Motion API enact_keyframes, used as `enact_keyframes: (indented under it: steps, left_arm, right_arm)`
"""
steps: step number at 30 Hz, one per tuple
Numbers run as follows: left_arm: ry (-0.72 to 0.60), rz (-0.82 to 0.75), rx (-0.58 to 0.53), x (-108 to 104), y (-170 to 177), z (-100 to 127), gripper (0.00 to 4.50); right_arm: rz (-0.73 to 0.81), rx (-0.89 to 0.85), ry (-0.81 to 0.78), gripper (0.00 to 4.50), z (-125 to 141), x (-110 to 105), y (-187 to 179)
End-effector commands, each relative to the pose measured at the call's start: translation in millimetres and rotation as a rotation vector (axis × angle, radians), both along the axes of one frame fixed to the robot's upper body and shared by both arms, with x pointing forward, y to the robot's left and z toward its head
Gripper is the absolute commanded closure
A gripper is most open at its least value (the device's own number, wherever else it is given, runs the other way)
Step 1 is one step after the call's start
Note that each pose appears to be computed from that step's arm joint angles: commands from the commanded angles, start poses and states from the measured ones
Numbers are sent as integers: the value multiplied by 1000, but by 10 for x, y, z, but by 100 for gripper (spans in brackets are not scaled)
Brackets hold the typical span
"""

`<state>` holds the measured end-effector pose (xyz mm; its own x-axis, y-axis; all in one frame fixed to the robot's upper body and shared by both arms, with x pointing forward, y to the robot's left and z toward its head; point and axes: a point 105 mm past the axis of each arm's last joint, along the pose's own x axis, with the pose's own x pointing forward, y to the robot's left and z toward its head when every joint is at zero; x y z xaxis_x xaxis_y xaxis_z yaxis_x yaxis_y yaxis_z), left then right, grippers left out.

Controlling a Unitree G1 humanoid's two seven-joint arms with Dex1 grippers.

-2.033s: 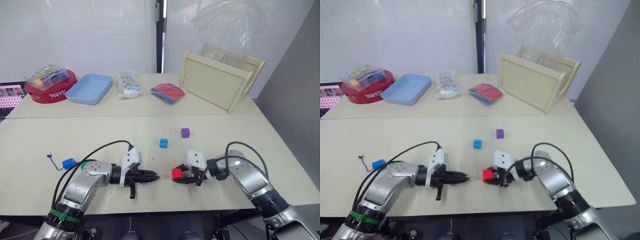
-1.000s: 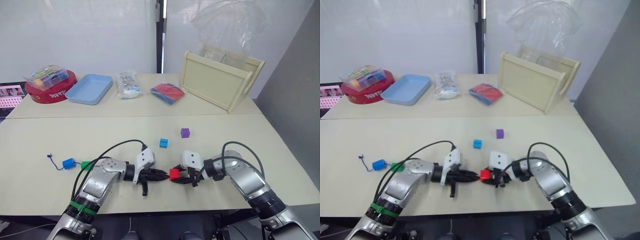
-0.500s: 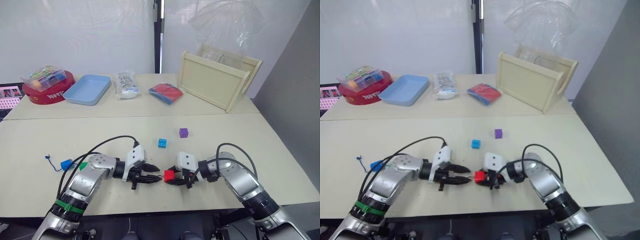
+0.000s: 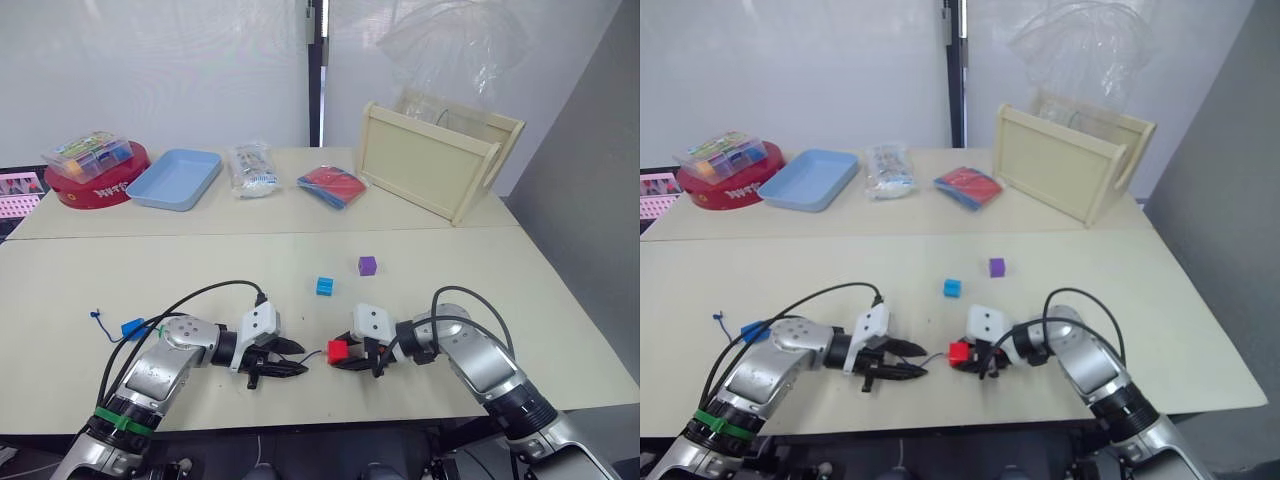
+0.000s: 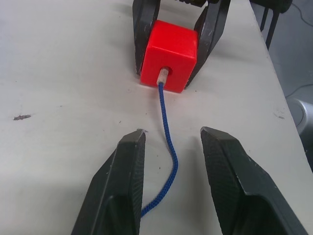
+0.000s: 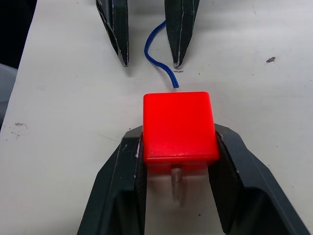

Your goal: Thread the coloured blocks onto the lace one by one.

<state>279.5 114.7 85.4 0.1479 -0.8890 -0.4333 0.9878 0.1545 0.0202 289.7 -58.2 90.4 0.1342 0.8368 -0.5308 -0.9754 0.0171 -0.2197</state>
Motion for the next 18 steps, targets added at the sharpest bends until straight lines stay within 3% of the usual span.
enact_keyframes:
  steps: [1, 7, 8, 18]
  left_arm:
    - [-50, -8, 49, 16, 42, -56, 259]
    - [-42, -31, 1, -13, -39, -77, 434]
    - [-42, -33, -3, -16, -50, -80, 446]
    - [-63, -14, -75, 66, -258, -31, 446]
  right_arm:
    - [1, -11, 21, 331, -61, -29, 20]
    - [-4, -7, 19, 331, -41, -21, 23]
    - [-6, -7, 19, 331, -39, -19, 21]
    - [-5, -9, 26, 331, -50, -44, 20]
